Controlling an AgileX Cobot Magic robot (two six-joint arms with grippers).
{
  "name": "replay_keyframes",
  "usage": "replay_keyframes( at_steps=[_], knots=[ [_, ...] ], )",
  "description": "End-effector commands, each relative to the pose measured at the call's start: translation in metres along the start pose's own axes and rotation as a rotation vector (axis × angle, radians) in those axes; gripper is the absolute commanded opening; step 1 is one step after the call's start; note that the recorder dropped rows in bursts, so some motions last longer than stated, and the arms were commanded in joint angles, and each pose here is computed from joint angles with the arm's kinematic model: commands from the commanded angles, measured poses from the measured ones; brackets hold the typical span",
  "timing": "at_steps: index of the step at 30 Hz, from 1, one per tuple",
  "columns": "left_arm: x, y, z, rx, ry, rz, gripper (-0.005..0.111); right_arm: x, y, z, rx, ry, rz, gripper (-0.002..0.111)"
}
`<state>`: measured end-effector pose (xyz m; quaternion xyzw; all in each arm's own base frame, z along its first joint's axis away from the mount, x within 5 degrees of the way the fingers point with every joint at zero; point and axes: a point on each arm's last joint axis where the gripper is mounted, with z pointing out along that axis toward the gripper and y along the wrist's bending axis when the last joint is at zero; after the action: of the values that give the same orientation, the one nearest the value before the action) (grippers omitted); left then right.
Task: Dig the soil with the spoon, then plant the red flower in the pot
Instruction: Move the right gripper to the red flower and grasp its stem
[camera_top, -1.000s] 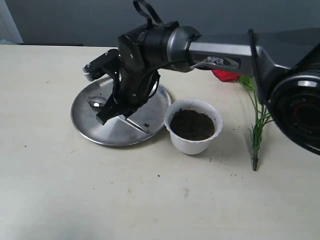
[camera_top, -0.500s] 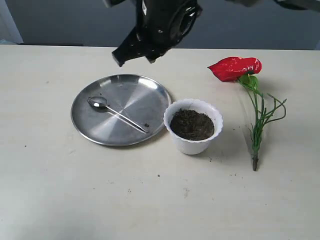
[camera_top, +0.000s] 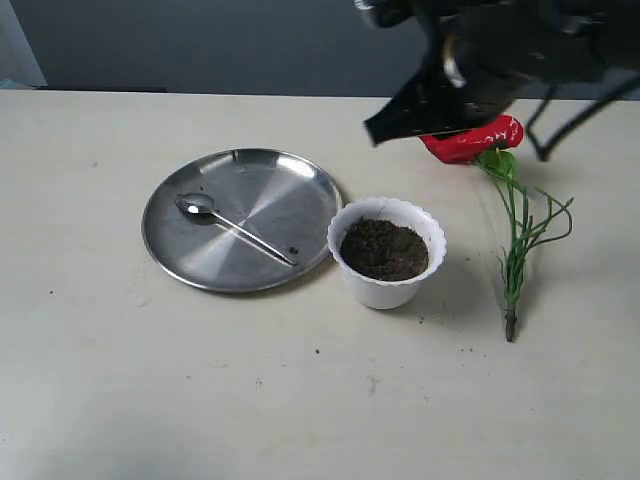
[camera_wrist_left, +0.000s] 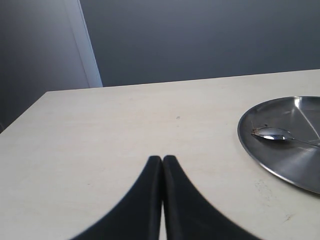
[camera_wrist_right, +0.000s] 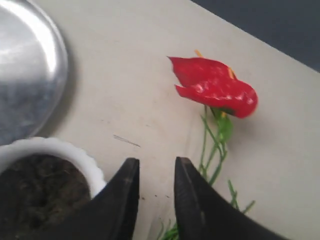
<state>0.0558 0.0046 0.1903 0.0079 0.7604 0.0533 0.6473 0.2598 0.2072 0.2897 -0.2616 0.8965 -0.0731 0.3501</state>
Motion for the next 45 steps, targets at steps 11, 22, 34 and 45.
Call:
replay_keyframes(
  at_steps=[11,22,34,45],
  knots=[
    [-0.002,0.000,-0.001,0.005,-0.014,-0.001,0.000,0.047,-0.085,0.068,-0.148,0.146,0.340,0.033],
    [-0.002,0.000,-0.001,0.005,-0.014,-0.001,0.000,0.061,-0.071,0.147,-0.160,0.286,0.327,0.058],
    [-0.002,0.000,-0.001,0.005,-0.014,-0.001,0.000,0.045,-0.087,0.159,-0.019,0.252,0.294,0.058],
    [-0.002,0.000,-0.001,0.005,-0.014,-0.001,0.000,0.066,-0.073,0.191,-0.046,0.352,0.311,0.058]
  ],
)
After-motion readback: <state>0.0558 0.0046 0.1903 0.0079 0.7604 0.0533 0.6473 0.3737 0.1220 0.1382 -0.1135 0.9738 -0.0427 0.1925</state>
